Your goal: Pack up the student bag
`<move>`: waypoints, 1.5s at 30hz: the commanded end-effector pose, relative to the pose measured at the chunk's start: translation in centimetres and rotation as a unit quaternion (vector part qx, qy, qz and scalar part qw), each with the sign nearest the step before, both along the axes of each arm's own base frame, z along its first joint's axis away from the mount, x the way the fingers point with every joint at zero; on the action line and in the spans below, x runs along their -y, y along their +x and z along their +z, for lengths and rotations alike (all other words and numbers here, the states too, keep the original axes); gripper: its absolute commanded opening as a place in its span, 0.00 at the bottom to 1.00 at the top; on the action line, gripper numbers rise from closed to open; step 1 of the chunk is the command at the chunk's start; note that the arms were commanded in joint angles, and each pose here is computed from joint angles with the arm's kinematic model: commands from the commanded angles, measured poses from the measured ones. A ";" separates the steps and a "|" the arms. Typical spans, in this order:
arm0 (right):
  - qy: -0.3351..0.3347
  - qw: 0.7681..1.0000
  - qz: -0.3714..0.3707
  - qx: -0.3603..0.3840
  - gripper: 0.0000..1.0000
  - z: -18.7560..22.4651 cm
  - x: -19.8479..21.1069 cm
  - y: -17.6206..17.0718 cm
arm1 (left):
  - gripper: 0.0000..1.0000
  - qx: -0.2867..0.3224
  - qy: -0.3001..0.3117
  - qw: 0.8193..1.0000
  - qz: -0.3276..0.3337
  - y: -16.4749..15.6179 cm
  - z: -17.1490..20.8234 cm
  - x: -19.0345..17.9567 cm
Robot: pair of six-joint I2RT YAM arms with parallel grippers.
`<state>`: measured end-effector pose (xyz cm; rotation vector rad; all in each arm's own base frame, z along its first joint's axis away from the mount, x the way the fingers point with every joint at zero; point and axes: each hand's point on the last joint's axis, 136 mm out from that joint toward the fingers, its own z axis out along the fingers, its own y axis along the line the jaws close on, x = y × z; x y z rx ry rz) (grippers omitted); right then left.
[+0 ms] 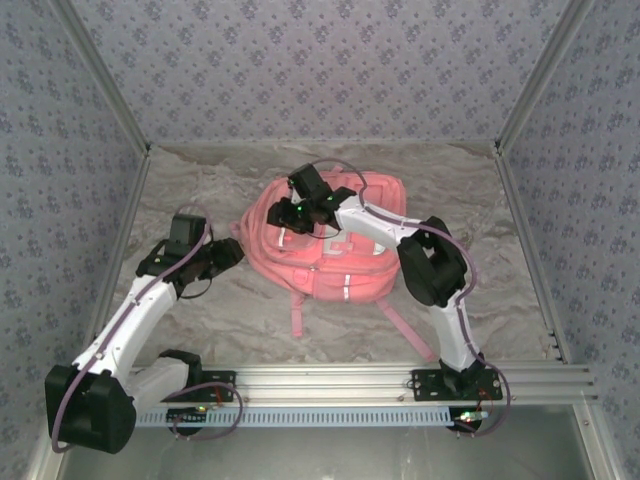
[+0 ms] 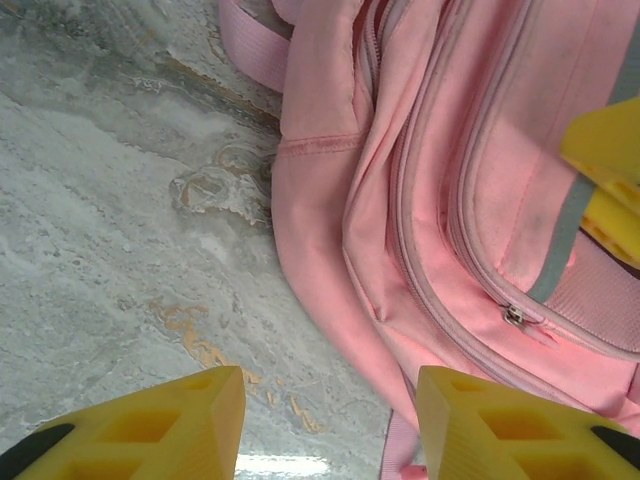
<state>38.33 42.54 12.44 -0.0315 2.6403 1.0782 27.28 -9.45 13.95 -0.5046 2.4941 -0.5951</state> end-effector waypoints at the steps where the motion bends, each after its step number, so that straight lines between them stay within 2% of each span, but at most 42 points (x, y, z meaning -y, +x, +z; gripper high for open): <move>1: -0.013 1.000 -0.003 -0.021 0.37 -1.4 -0.2 -0.3 | 0.48 -0.002 -0.006 1.000 -0.023 -0.7 -0.2 0.9; 3: -0.015 1.000 0.000 -0.027 0.28 -2.0 -0.1 -0.5 | 0.49 -0.003 -0.005 0.999 -0.042 -1.2 -0.7 2.0; 5: -0.011 1.000 0.004 -0.029 0.16 -2.0 -0.3 -0.7 | 0.49 -0.004 0.004 0.998 -0.069 -1.8 -1.2 3.4; 6: -0.006 1.000 0.006 -0.027 0.08 -1.6 -0.4 -0.7 | 0.49 -0.003 0.009 0.996 -0.088 -2.3 -1.6 4.4; 8: 0.007 1.000 0.006 -0.023 0.00 -0.6 -0.5 -0.7 | 0.50 0.001 0.018 0.992 -0.121 -3.1 -2.4 5.9; 12: 0.034 0.999 -0.015 -0.014 0.00 2.3 -0.2 0.1 | 0.51 0.031 0.022 0.981 -0.192 -4.6 -3.5 8.8; 15: 0.048 0.998 -0.024 -0.011 0.00 3.8 0.1 0.6 | 0.52 0.068 0.024 0.961 -0.267 -5.8 -3.9 11.5; 22: 0.077 0.996 -0.031 -0.036 0.00 3.9 0.1 0.7 | 0.54 0.072 0.122 0.925 -0.352 -6.3 -6.5 14.3; 27: 0.081 0.995 -0.034 -0.042 0.00 3.5 0.4 0.6 | 0.53 0.062 0.188 0.903 -0.381 -5.8 -8.8 15.2; 36: 0.084 0.995 -0.036 -0.050 0.00 3.1 1.0 0.4 | 0.53 0.057 0.212 0.888 -0.405 -5.9 -10.8 16.6; 45: 0.094 0.992 -0.045 -0.066 0.00 1.9 1.5 0.7 | 0.48 0.049 0.214 0.887 -0.407 -6.2 -11.8 17.3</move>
